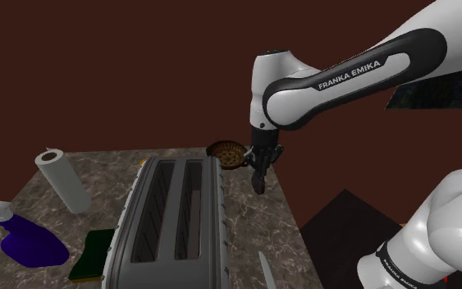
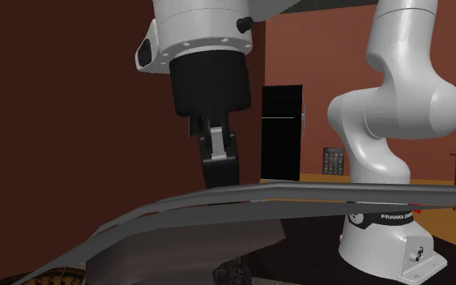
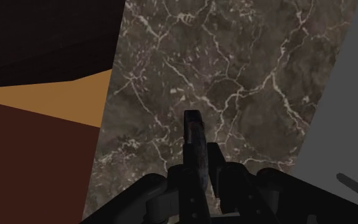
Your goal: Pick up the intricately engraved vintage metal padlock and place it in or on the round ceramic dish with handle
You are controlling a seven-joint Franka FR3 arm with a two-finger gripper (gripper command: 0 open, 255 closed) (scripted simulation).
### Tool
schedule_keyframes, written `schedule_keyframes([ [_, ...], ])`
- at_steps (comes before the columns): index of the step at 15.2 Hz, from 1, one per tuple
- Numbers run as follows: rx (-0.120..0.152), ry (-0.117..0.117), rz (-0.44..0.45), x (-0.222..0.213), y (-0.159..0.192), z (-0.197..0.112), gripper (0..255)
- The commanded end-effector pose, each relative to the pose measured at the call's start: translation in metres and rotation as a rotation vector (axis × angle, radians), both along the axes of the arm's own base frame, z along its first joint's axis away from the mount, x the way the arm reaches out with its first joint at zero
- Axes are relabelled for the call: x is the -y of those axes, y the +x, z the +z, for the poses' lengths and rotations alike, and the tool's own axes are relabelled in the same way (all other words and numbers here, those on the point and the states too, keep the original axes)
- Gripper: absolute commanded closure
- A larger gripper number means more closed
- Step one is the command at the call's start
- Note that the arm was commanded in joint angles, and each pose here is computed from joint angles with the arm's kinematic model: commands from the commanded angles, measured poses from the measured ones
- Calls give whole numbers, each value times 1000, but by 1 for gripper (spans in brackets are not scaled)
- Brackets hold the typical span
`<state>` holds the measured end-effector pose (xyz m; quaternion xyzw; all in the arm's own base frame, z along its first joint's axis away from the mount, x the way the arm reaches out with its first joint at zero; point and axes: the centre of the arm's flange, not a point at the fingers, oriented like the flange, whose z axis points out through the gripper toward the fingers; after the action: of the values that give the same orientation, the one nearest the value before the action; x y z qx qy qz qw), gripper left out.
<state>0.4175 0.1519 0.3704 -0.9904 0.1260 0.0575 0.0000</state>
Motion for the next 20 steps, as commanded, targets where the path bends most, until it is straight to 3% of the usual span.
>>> schedule_keyframes([
  [1,0,0,0,0,1,11,255],
  [15,0,0,0,0,1,83,255],
  [20,0,0,0,10,64,99,255],
])
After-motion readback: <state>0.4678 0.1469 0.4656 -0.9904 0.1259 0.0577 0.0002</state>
